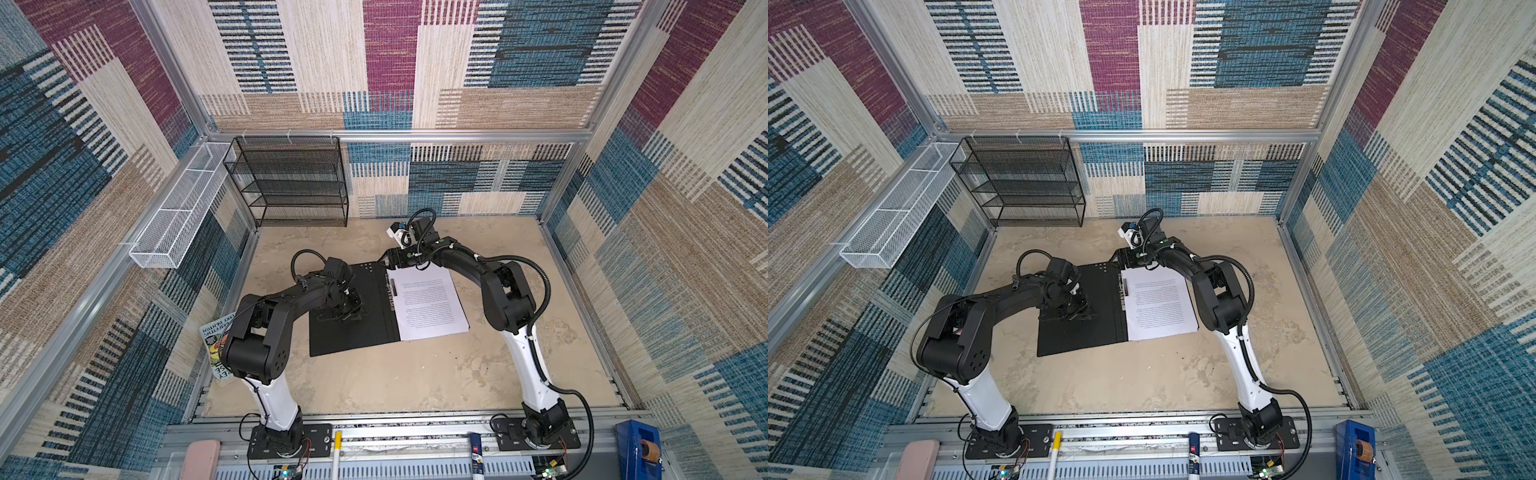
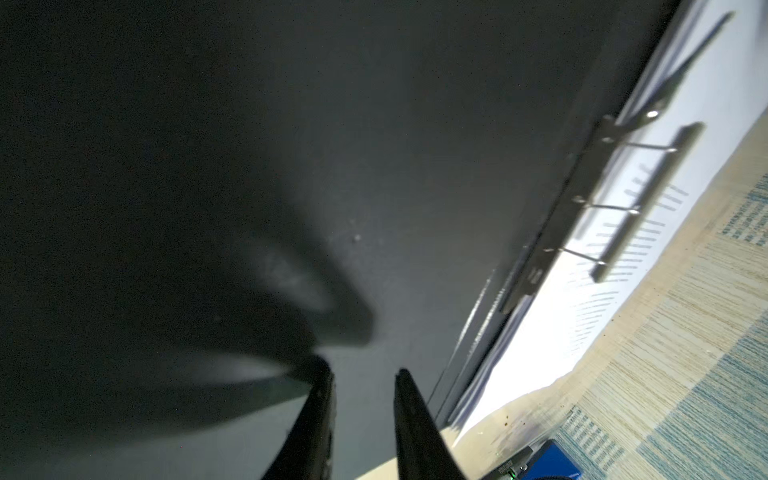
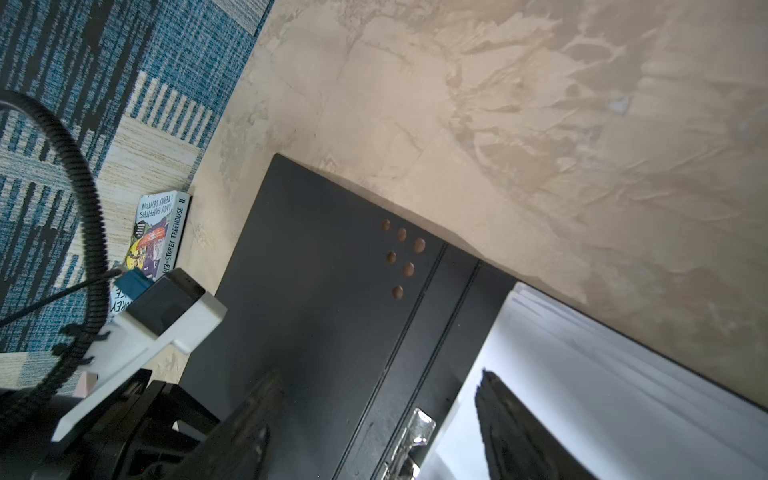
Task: Put the files into the folder
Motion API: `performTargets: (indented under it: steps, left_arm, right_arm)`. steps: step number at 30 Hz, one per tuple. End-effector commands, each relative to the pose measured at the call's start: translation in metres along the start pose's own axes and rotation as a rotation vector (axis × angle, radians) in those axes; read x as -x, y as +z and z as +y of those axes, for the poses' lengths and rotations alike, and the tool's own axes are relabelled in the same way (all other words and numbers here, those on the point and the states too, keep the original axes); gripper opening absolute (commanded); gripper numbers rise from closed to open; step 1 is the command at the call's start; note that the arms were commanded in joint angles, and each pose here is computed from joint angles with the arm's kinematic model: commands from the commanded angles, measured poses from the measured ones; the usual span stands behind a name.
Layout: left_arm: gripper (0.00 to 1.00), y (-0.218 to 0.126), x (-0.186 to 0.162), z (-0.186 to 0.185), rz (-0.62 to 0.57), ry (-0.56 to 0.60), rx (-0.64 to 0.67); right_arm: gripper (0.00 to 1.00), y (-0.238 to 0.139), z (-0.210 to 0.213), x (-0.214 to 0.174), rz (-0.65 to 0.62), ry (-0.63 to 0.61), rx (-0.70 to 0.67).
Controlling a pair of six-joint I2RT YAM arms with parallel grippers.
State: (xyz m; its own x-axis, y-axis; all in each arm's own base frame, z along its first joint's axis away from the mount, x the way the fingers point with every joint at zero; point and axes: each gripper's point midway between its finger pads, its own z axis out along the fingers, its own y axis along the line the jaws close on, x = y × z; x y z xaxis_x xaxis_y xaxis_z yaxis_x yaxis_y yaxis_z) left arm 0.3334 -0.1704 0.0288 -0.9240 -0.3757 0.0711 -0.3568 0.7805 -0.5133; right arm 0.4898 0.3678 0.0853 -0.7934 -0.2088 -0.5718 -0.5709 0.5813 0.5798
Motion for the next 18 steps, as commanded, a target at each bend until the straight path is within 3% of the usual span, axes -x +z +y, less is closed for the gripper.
performTargets:
  steps: [1, 8, 18]
  left_arm:
    - [0.26, 0.006, -0.003, 0.018, 0.014, -0.008, 0.044]
    - [0.25, 0.012, -0.003, 0.04, 0.03, -0.038, 0.111]
    - [0.25, 0.012, -0.003, 0.039, 0.029, -0.036, 0.106]
  right_arm:
    - [0.76, 0.005, 0.006, -0.004, 0.005, -0.013, 0.043]
    - [0.75, 0.014, 0.015, -0.018, 0.034, -0.005, 0.095]
    - [0.74, 0.018, 0.019, -0.03, 0.051, 0.011, 0.137]
